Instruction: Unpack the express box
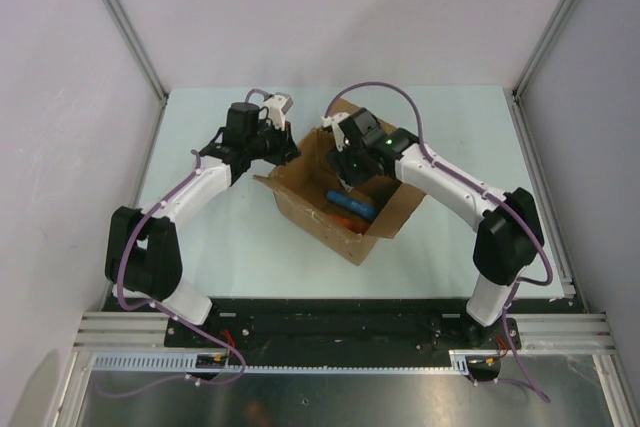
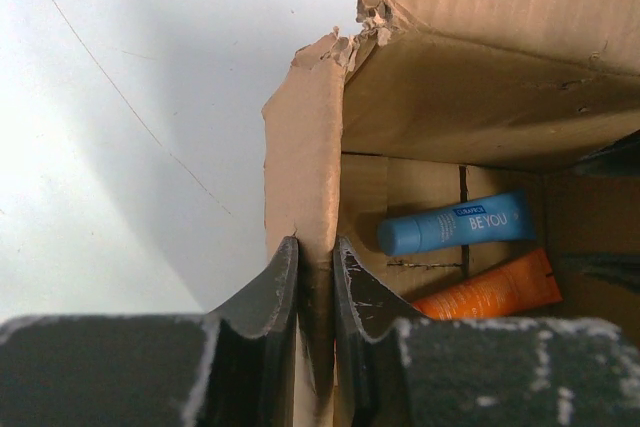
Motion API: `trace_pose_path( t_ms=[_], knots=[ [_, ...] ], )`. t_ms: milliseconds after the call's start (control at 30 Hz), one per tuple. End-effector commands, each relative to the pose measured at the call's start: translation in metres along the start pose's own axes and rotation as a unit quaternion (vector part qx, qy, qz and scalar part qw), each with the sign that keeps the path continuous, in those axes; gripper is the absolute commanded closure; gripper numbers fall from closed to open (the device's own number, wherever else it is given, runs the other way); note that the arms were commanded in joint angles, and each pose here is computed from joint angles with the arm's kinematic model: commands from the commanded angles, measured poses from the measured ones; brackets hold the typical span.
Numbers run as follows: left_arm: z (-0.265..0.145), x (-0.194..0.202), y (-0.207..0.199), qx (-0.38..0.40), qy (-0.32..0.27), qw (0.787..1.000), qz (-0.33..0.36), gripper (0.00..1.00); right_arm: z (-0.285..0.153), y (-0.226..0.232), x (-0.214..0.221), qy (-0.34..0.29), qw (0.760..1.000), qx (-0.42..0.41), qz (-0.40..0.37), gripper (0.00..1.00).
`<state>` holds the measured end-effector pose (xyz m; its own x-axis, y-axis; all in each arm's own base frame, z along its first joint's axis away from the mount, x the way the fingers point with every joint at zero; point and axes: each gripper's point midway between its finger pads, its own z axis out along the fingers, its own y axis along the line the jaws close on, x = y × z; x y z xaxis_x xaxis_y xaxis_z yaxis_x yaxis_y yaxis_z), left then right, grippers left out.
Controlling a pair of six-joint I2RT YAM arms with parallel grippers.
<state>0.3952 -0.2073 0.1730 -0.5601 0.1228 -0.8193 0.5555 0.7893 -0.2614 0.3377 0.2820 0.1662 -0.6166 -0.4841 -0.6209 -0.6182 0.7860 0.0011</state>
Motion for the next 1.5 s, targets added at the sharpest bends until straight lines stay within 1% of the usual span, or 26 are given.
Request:
trace_pose_path(
  t_ms=[0,33,67,167,300,467,533,700,733,800,833,900,933,1000,1033,1100,1133,1167,1367,1467],
  knots=[
    [0.001,0.006,-0.007,0.014,0.013,1.000,-0.002,0.94,0.023,0.012,0.037,0.066,0.996,0.015,-0.054,0.40],
    [0.000,0.004,-0.007,0.012,0.010,1.000,0.001,0.91,0.031,0.012,0.046,0.083,0.995,0.017,-0.060,0.38],
    [-0.001,0.004,-0.006,0.010,0.009,1.000,0.003,0.86,0.034,0.013,0.050,0.093,0.993,0.018,-0.064,0.33],
    [-0.003,0.002,-0.006,0.006,0.005,1.000,0.005,0.80,0.043,0.016,0.065,0.120,0.990,0.010,-0.073,0.28],
    [-0.004,0.000,-0.006,0.007,0.004,1.000,0.005,0.78,0.052,0.013,0.084,0.152,0.985,0.010,-0.085,0.19],
    [-0.001,-0.001,-0.007,0.014,0.005,1.000,0.006,0.78,0.064,0.008,0.103,0.183,0.978,0.020,-0.097,0.12],
    [0.000,-0.002,-0.008,0.016,0.004,1.000,0.007,0.78,0.073,0.009,0.111,0.195,0.976,0.019,-0.100,0.11],
    [-0.001,-0.003,-0.006,0.015,0.003,1.000,0.008,0.78,0.090,0.001,0.126,0.222,0.967,0.053,-0.109,0.12],
    [0.000,-0.003,-0.006,0.015,0.004,1.000,0.008,0.78,0.094,0.000,0.132,0.231,0.965,0.058,-0.110,0.14],
    [0.000,-0.004,-0.006,0.017,0.003,1.000,0.008,0.78,0.097,-0.007,0.137,0.239,0.961,0.076,-0.113,0.22],
    [-0.001,-0.004,-0.006,0.017,0.002,1.000,0.008,0.78,0.098,-0.008,0.138,0.240,0.961,0.080,-0.113,0.29],
    [0.000,-0.005,-0.007,0.020,0.002,1.000,0.008,0.78,0.097,-0.012,0.138,0.239,0.960,0.092,-0.115,0.38],
    [0.000,-0.004,-0.006,0.020,0.003,1.000,0.008,0.79,0.095,-0.013,0.134,0.233,0.961,0.095,-0.114,0.52],
    [0.000,-0.004,-0.005,0.019,0.003,1.000,0.008,0.79,0.092,-0.014,0.130,0.224,0.963,0.100,-0.114,0.67],
    [0.000,-0.004,-0.006,0.021,0.003,1.000,0.008,0.79,0.088,-0.015,0.125,0.214,0.965,0.101,-0.114,0.78],
    [0.000,-0.004,-0.004,0.019,0.003,1.000,0.006,0.79,0.083,-0.016,0.119,0.204,0.966,0.106,-0.114,0.89],
    [0.000,-0.004,-0.004,0.019,0.003,1.000,0.006,0.79,0.080,-0.017,0.115,0.198,0.968,0.106,-0.112,0.97],
    [0.001,-0.003,-0.004,0.018,0.005,1.000,0.005,0.79,0.074,-0.018,0.107,0.184,0.971,0.106,-0.107,1.00],
    [-0.001,-0.003,-0.002,0.017,0.004,1.000,0.004,0.80,0.047,-0.022,0.072,0.119,0.984,0.097,-0.088,1.00],
    [0.000,-0.002,-0.002,0.017,0.004,1.000,0.003,0.81,0.028,-0.026,0.048,0.073,0.990,0.096,-0.077,1.00]
  ],
)
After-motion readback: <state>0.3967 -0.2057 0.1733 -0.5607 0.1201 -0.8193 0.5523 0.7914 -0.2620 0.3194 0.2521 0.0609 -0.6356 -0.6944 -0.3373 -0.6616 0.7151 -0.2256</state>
